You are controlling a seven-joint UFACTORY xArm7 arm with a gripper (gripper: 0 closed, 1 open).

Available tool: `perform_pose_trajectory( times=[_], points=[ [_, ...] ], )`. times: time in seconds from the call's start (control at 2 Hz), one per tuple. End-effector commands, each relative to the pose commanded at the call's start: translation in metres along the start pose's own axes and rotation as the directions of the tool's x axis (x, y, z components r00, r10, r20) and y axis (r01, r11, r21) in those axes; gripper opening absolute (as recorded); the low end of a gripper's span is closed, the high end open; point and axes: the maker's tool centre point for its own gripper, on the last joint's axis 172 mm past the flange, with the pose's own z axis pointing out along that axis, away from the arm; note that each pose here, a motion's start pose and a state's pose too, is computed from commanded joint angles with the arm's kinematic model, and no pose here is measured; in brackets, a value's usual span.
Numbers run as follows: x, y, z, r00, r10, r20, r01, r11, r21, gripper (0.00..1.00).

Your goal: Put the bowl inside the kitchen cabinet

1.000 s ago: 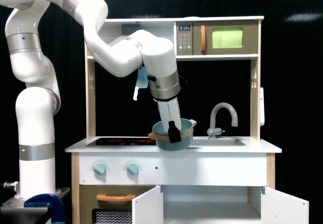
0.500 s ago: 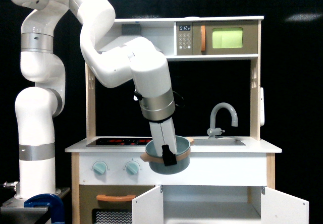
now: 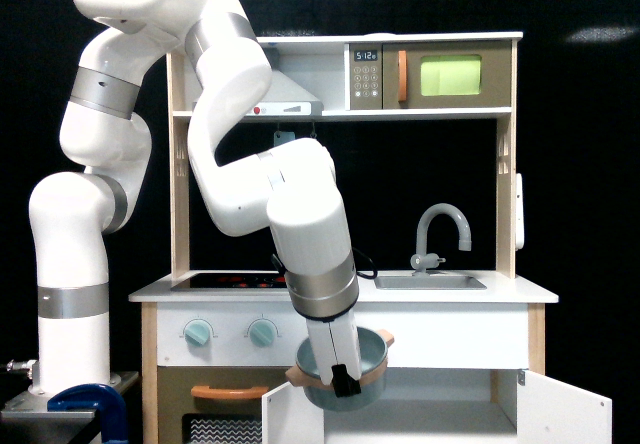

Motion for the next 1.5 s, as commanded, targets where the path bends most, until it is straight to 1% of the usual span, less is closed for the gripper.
perform_pose_trajectory(
  times=[0.5, 1.0, 1.5],
  points=[
    [0.019, 0.011, 0.089, 1.0, 0.0, 0.0, 0.0, 1.0, 0.0, 0.0],
    [0.047, -0.033, 0.166, 1.0, 0.0, 0.0, 0.0, 1.0, 0.0, 0.0],
    [0.05, -0.058, 0.206, 1.0, 0.0, 0.0, 0.0, 1.0, 0.0, 0.0]
  ],
)
